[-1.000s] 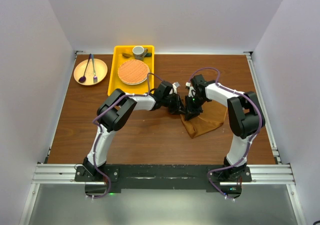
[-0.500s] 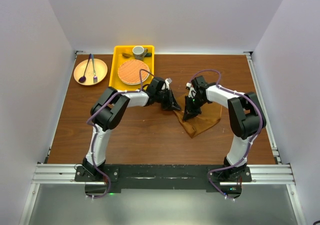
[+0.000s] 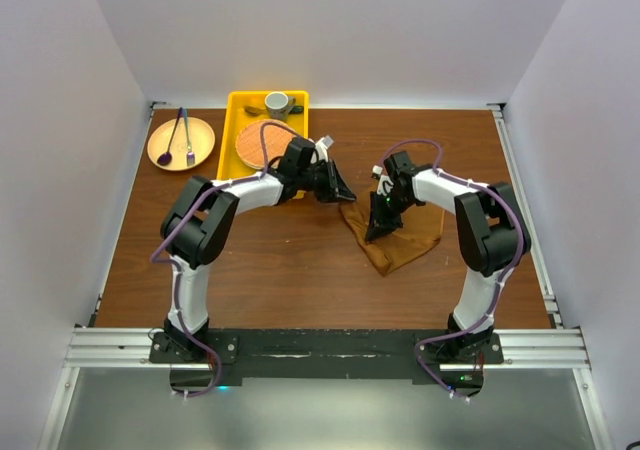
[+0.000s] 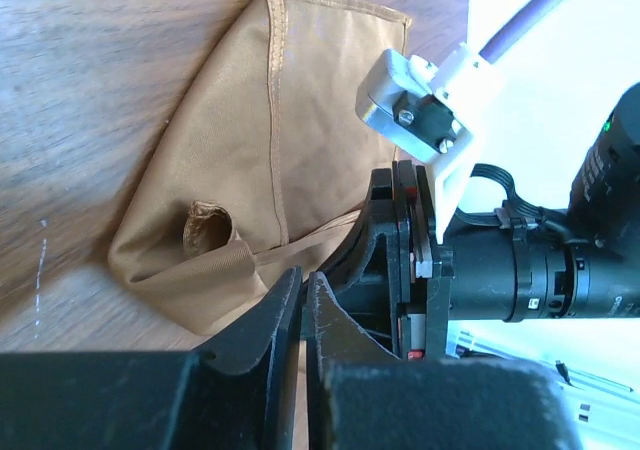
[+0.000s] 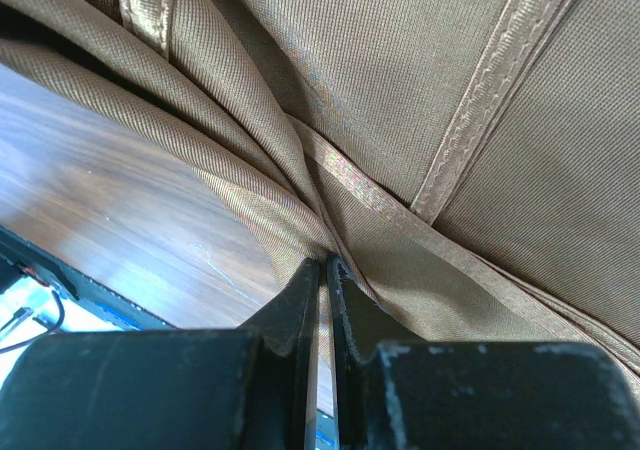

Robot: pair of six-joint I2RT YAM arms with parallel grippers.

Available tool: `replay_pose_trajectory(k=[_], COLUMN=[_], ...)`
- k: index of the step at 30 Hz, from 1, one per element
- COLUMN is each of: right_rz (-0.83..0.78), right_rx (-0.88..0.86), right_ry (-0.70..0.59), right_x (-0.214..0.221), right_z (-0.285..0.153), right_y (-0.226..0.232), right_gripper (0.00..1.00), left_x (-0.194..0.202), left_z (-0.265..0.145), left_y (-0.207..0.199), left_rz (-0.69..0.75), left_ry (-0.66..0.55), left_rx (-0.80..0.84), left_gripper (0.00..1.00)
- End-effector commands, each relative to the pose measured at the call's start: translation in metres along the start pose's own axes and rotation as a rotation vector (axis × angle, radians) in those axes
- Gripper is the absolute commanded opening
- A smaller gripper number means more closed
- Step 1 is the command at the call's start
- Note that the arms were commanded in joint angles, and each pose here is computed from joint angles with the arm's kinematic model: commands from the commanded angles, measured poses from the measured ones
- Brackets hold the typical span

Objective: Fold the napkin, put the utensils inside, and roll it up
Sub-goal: Roll the napkin with the utensil

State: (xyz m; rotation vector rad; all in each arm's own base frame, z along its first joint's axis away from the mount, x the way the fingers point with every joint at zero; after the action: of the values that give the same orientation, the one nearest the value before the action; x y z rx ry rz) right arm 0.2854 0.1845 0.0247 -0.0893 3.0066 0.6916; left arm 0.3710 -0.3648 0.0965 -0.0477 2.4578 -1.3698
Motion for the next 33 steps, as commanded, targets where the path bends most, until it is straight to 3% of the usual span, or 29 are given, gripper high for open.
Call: replay_pose_trajectory(k=[1,6,10,14,20,24,26,28,33], right_rz=[-0.013,-0.018,-0.021,-0.027,-0.040,-0.038,-0.040,-0.043,-0.054], right_rx=[0.183,0.181,0.180,0.177,0.163,0.153,0.150,0.149,0.157], right_ry=[0.101,0.103,0.107,0.110,0.106,0.103,0.102,0.098,0.094], right_x=[0.025,0.023,0.024,0.025,0.024,0.023,0.023,0.021,0.017], right_z=[0.026,0.025,0.026,0.027,0.029,0.029,0.029,0.029,0.028], right_y=[-0.045,-0.044,-0.044,-0.045,-0.043,-0.042,-0.041,-0.041,-0.041], right_gripper=[0.06,0.06,0.06,0.06,0.05,0.05,0.05,0.05,0.04], left_x=[0.005,0.011,0.004,0.008,-0.014,-0.023,-0.021,-0.015,0.004], left_z=[-0.001,0.016,0.024,0.030,0.012,-0.010,-0.021,-0.026,-0.027], left_y=[-0.003,0.018,0.059,0.101,0.080,0.045,0.029,0.017,0.008], left_rz=[0.016,-0.014,0.005,-0.020,0.102,0.135,0.123,0.074,-0.013], left_ry=[0.013,0.058,0.019,0.055,-0.009,-0.053,-0.061,-0.057,-0.054], left_rx=[0.056,0.019,-0.161,-0.331,-0.390,-0.378,-0.365,-0.348,-0.397], left_gripper=[0.10,0.06,0.02,0.01,0.04,0.15,0.27,0.39,0.52])
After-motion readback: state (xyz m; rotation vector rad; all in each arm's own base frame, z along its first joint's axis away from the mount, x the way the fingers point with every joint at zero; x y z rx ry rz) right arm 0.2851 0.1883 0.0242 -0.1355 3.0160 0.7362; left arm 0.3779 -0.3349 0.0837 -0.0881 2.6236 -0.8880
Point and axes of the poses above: each gripper's point midway between its finger pads, its own z axis out along the fingers, its own y axis along the line the jaws close on, x = y × z, the point moved 1 cm from there along -z, back along the fingers, and after that the axes turned 1 degree about -z, right-handed, at the moved point
